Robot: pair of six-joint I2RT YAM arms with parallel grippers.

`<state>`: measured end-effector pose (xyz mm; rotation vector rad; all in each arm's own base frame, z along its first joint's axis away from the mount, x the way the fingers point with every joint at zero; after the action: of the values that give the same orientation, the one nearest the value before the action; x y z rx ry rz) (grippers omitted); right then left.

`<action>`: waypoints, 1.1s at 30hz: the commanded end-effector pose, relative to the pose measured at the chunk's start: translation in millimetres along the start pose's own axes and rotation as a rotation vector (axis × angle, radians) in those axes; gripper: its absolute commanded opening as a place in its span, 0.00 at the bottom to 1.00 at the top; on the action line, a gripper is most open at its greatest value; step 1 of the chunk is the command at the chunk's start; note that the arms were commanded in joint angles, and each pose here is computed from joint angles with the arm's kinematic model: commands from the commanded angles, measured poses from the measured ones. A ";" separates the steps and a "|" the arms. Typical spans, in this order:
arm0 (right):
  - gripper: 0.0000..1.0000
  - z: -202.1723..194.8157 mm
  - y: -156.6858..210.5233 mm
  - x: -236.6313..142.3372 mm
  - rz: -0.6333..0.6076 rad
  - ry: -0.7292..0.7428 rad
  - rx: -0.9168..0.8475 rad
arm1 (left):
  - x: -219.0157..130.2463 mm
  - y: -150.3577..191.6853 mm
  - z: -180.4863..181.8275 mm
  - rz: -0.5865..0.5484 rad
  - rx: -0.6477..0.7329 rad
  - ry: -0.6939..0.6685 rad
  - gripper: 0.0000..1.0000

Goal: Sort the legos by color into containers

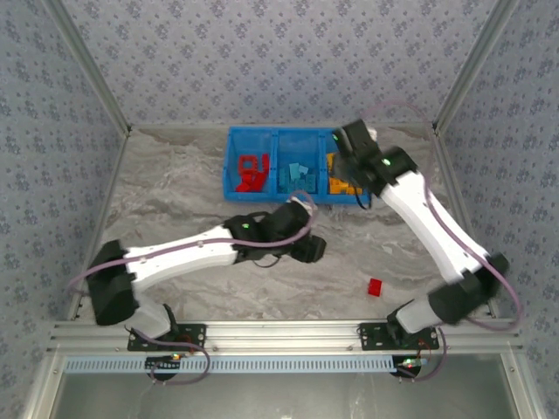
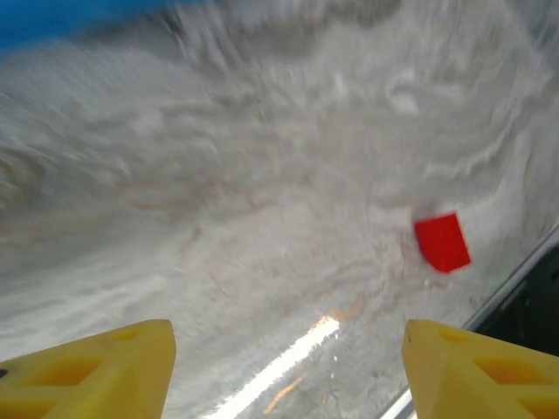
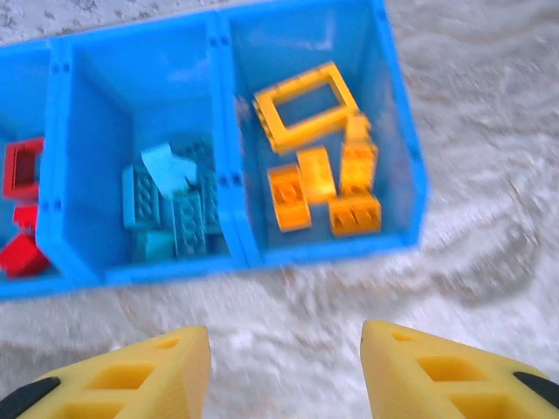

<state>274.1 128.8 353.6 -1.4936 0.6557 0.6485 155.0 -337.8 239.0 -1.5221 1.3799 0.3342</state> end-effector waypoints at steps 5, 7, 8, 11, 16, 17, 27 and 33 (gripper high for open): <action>0.58 -55.7 74.1 -78.0 0.016 -0.079 0.062 | 62.4 18.7 -71.0 0.222 0.124 0.043 0.73; 0.61 -67.7 83.5 -99.7 -0.028 -0.110 0.077 | 83.4 25.6 -84.9 0.276 0.163 0.002 0.74; 0.62 -71.9 87.0 -106.8 -0.046 -0.121 0.084 | 91.6 30.1 -88.2 0.303 0.178 -0.028 0.74; 0.64 -84.4 96.8 -125.5 -0.084 -0.134 0.117 | 112.6 38.1 -103.2 0.345 0.214 -0.066 0.76; 0.69 -95.0 104.5 -144.4 -0.167 -0.177 0.149 | 136.9 51.1 -120.5 0.382 0.256 -0.113 0.78; 0.69 -96.3 104.7 -147.4 -0.189 -0.187 0.152 | 140.2 53.8 -123.2 0.386 0.265 -0.110 0.78; 0.70 -104.9 118.2 -157.8 -0.219 -0.220 0.191 | 176.7 65.6 -130.2 0.397 0.311 -0.133 0.74; 0.70 -102.3 119.6 -154.1 -0.214 -0.240 0.202 | 192.5 69.2 -127.2 0.398 0.319 -0.150 0.62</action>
<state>84.3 25.9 391.5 -1.2807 0.3609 0.5568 104.5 -539.5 119.3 -0.9690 1.5519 0.4415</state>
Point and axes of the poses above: each hand's point on the last joint's axis, 136 mm out from that joint toward the fingers, its own x axis out along the fingers, its own z axis along the line the jaws close on, y = z × x, the point moved 9 cm from there along -x, back along the fingers, and after that the axes turned 11 degrees about -x, right-handed, at the moved point
